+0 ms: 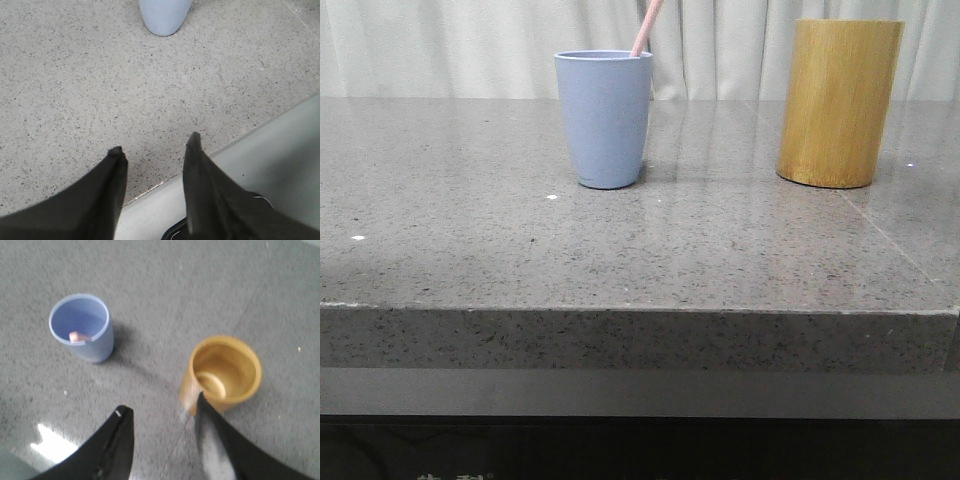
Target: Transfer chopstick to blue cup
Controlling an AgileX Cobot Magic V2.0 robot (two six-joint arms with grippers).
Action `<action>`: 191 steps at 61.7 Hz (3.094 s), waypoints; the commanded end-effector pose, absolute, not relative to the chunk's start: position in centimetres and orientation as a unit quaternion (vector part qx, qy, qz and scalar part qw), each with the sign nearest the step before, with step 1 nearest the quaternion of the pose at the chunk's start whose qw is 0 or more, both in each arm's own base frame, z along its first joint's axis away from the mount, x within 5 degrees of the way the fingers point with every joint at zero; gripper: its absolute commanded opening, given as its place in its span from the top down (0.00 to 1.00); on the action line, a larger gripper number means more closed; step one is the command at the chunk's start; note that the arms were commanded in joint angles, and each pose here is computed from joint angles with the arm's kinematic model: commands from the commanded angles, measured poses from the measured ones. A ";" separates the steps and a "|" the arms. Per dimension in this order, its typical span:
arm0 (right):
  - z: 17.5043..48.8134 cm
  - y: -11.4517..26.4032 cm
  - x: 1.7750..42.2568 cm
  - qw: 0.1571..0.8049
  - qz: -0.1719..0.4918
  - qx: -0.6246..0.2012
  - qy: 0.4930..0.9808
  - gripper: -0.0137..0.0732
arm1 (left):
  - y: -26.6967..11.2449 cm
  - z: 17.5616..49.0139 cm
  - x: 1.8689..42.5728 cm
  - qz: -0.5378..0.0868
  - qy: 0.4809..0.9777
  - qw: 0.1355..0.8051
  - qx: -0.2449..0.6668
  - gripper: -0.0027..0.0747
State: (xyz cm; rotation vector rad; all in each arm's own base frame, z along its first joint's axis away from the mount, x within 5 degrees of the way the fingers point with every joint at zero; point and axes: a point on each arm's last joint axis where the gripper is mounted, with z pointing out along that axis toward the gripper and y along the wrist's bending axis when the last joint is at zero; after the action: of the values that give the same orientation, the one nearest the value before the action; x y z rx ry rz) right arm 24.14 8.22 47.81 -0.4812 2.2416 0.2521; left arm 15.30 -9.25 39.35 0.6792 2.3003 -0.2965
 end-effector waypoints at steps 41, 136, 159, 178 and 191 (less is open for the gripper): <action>41.1 4.6 11.4 0.485 0.140 -0.138 0.852 0.47 | -9.4 40.8 15.2 -0.135 0.871 0.397 0.254 0.60; 40.4 3.9 9.5 0.545 0.143 -0.127 0.816 0.92 | -6.6 41.3 13.4 -0.054 0.826 0.496 0.263 0.99; 40.4 3.9 9.5 0.545 0.143 -0.127 0.816 0.92 | -1.6 34.5 8.2 -0.015 0.726 0.676 0.129 0.99; 40.4 3.9 9.5 0.545 0.143 -0.127 0.816 0.92 | -0.7 26.5 5.4 -0.029 0.614 0.787 0.056 0.99; 40.4 3.9 9.5 0.545 0.143 -0.127 0.816 0.92 | -0.3 23.3 5.3 -0.038 0.612 0.790 0.013 0.99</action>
State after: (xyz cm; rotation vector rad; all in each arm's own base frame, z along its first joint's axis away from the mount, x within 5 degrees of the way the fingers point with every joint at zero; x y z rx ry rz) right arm 9.42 3.93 39.03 -0.3322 2.0306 0.3273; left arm 5.52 -0.55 22.42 0.0904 1.4229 -0.0636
